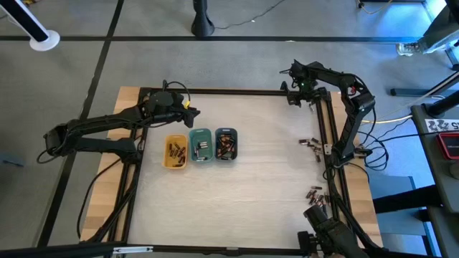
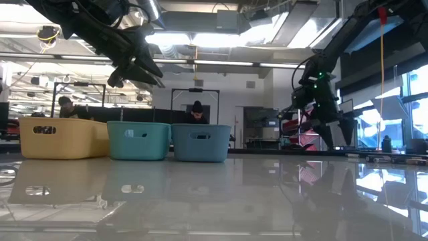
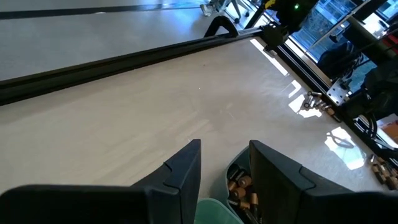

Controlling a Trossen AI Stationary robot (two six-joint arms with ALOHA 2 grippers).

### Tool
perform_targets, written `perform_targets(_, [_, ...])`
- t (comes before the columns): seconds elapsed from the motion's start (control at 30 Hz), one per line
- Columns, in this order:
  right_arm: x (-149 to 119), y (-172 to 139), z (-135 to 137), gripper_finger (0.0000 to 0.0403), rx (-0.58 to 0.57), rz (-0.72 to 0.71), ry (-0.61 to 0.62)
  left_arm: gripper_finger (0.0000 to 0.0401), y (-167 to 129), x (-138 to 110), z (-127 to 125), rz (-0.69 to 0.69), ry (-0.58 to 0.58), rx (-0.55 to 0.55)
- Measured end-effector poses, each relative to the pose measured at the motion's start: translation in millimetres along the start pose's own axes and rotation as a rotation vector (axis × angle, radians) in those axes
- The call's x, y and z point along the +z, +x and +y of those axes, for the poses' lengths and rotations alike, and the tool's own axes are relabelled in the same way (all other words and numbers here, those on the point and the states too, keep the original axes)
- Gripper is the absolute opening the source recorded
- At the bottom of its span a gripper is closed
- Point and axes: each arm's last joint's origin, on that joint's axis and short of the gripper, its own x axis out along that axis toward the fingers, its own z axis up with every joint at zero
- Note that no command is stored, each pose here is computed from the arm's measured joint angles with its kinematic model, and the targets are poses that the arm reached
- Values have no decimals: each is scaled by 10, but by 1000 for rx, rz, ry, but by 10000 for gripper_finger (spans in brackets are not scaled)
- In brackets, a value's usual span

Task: Sort batteries
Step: Put the large black battery into the blue bin

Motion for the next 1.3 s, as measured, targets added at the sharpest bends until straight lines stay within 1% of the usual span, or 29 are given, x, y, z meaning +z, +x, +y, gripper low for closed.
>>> perform_targets(0.1, [19,-7,-7,272,4,-20,9,125,0,0,0,0,3,0])
perform_targets(0.23, [59,-3,-40,250,18,-41,33,125,0,-1,-2,4,3,-7])
perform_targets(0.27, [69,0,-61,243,25,-40,51,125,0,-2,-4,9,2,-15])
perform_targets(0.33, [104,5,-72,231,84,-49,98,125,0,-4,-7,14,2,-24])
perform_targets(0.43, [119,2,-48,222,128,-51,179,125,0,-5,-5,18,0,-27])
perform_targets(0.5, [102,-10,8,220,92,-73,209,125,0,2,3,14,-4,-25])
perform_targets(0.6, [31,-77,92,219,-7,-126,263,125,1,4,3,13,-8,-27])
perform_targets(0.63, [11,-113,123,219,-15,-153,277,125,1,3,3,16,-8,-29])
perform_targets(0.7, [-23,-185,171,219,15,-220,311,125,1,-1,-2,24,-8,-43])
perform_targets(0.8, [-63,-272,221,218,87,-310,310,125,0,-4,-5,32,-8,-56])
perform_targets(0.83, [-90,-280,208,218,90,-323,321,125,0,-4,-5,33,-8,-58])
perform_targets(0.9, [-180,-253,153,212,78,-320,384,125,0,-5,-7,36,-5,-63])
perform_targets(0.97, [-295,-196,86,192,49,-337,471,125,0,-8,-7,42,-5,-66])
perform_targets(1.0, [-363,-156,52,176,38,-345,521,125,0,-10,-8,45,-4,-71])
perform_targets(1.03, [-400,-129,35,155,44,-373,530,125,0,-10,-9,47,-4,-75])
perform_targets(1.1, [-432,-127,27,102,118,-428,617,125,0,-11,-10,49,-4,-78])
perform_targets(1.13, [-459,-126,16,71,133,-445,656,125,-1,-11,-11,49,0,-78])
perform_targets(1.17, [-474,-120,10,40,146,-463,674,125,0,-13,-12,53,5,-83])
perform_targets(1.2, [-477,-118,7,21,160,-484,686,125,-1,-14,-15,59,10,-95])
perform_targets(1.23, [-480,-123,-1,13,166,-504,703,125,-1,-16,-17,64,18,-105])
perform_targets(1.3, [-466,-131,-6,15,156,-541,728,125,-2,-20,-20,72,27,-117])
